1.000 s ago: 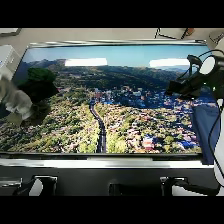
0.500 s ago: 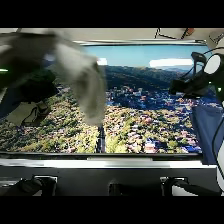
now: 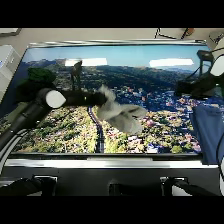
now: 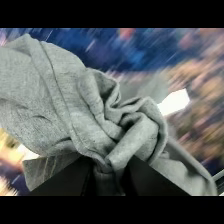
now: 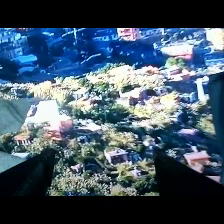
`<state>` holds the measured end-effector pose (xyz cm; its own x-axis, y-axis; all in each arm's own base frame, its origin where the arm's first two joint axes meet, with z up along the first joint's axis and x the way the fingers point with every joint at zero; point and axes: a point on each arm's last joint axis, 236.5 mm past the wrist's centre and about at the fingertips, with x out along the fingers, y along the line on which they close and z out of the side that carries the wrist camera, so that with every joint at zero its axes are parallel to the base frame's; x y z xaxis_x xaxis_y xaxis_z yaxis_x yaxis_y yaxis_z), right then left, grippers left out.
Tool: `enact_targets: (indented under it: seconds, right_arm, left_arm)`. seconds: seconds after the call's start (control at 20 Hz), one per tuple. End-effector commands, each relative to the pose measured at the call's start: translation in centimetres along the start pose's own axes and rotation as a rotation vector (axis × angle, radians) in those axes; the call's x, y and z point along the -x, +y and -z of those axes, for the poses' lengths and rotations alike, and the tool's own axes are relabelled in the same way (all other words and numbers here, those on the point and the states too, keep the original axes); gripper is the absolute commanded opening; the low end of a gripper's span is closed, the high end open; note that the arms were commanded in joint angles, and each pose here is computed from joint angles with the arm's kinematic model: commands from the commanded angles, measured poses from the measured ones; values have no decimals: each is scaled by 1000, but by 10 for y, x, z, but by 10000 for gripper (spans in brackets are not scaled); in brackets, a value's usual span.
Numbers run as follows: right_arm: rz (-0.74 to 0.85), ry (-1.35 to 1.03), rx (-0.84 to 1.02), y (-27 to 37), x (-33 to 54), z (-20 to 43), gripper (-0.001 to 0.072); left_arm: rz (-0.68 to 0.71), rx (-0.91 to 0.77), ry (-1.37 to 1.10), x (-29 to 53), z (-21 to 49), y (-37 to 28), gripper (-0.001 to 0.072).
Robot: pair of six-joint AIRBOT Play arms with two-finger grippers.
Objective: Fold the clothes and pants, and hang the long-sleeved shirts on hangers.
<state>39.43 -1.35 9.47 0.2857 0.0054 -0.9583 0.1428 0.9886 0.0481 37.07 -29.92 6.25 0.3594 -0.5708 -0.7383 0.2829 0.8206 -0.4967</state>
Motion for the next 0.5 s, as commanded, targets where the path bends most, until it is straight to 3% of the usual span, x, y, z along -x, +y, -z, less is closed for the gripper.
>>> enact_targets:
  seconds: [0.0,0.15,0.2,0.25,0.3,0.45]
  right_arm:
    - [-145,132,-29,34,-40,29,675]
    - [-282,239,-89,66,-82,56,676]
    - [-330,264,-101,76,-91,61,678]
    - [-369,279,-103,85,-95,62,687]
    - [-400,283,-109,92,-98,61,697]
    - [-475,238,-125,108,-95,48,710]
  left_arm:
    - [-218,24,371,-10,110,90,35]
    - [-248,92,471,-14,155,114,43]
    - [-227,120,477,-15,158,110,181]
    - [-201,146,463,-15,153,104,533]
    - [-184,158,439,-10,140,100,704]
    - [-157,90,315,33,75,103,707]
